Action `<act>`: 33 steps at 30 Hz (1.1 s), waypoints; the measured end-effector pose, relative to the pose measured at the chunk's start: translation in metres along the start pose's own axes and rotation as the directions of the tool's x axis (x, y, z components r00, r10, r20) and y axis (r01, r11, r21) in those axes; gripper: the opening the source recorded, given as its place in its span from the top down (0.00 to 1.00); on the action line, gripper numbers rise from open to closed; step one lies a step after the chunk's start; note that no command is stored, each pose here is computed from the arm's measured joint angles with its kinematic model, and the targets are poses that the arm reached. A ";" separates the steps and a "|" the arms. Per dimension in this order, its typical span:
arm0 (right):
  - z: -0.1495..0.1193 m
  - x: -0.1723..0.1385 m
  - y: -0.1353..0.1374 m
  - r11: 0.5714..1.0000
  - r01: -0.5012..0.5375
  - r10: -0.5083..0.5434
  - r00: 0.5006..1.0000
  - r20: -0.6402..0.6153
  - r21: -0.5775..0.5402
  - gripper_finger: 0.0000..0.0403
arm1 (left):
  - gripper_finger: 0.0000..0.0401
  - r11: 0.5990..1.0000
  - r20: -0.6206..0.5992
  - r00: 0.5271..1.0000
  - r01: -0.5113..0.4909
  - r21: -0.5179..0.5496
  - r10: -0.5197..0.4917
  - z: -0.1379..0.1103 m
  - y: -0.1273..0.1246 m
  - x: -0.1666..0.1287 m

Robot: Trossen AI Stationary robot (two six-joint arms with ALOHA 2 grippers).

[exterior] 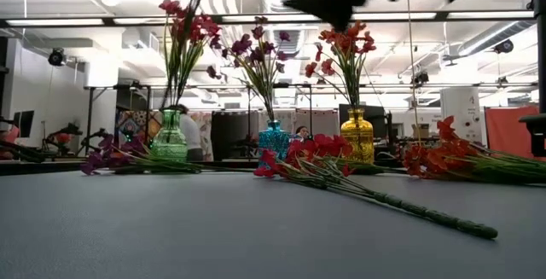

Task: Sort flowers into vase by color
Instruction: Put the left pink flower into the green vase

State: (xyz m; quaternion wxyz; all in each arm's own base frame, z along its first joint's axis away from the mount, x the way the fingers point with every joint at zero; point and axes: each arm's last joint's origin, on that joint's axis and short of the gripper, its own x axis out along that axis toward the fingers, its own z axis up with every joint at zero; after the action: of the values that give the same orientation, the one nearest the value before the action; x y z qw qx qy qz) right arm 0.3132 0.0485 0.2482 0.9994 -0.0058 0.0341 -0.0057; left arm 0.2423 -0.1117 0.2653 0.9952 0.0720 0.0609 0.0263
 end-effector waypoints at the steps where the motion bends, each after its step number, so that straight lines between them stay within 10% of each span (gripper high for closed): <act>1: 0.000 0.006 0.002 1.000 -0.019 0.020 0.998 0.053 -0.011 0.29 | 1.00 1.000 0.011 1.000 -0.005 -0.007 0.005 -0.003 0.002 -0.002; 16: 0.012 0.081 0.015 0.997 -0.069 0.075 0.981 0.181 -0.041 0.32 | 0.99 0.987 0.028 0.989 -0.143 -0.079 0.146 -0.029 0.016 -0.016; 33: 0.021 0.120 0.017 0.996 -0.056 0.063 0.993 0.100 -0.072 0.71 | 0.98 0.966 0.013 0.986 -0.163 -0.200 0.169 -0.030 0.016 -0.014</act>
State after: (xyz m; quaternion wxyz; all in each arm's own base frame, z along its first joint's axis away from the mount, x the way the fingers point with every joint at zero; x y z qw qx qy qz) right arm 0.4344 0.0647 0.2607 0.9988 -0.0396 -0.0168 0.0254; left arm 0.2236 -0.0931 0.2398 0.9925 -0.0223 0.0366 0.1143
